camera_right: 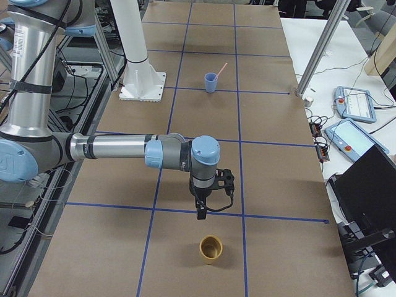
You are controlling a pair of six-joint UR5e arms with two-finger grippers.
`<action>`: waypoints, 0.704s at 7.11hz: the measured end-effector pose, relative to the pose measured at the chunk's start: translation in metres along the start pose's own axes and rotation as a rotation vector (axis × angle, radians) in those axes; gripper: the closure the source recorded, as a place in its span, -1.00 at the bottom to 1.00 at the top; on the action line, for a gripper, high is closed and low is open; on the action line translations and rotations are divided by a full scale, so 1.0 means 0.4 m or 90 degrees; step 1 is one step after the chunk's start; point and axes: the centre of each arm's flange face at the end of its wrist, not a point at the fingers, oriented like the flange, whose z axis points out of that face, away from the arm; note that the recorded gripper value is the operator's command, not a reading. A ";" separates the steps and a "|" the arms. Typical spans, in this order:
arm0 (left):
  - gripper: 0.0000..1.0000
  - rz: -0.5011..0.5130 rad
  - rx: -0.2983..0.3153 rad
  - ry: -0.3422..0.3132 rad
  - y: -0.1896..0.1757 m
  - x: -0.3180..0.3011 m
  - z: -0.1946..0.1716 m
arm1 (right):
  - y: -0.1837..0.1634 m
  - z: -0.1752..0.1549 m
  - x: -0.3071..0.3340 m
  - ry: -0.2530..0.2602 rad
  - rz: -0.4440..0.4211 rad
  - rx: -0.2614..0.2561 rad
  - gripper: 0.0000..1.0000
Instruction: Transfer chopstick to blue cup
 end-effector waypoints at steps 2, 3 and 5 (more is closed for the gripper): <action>-0.97 0.003 0.002 0.000 -0.002 0.004 -0.004 | 0.005 0.012 0.008 -0.015 0.008 -0.004 -1.00; -0.97 0.003 0.002 0.000 -0.002 0.006 -0.005 | 0.002 0.006 0.005 -0.018 0.004 0.001 -1.00; -0.97 0.004 0.003 -0.001 -0.003 0.006 -0.006 | -0.007 -0.010 -0.005 -0.021 -0.003 0.010 -1.00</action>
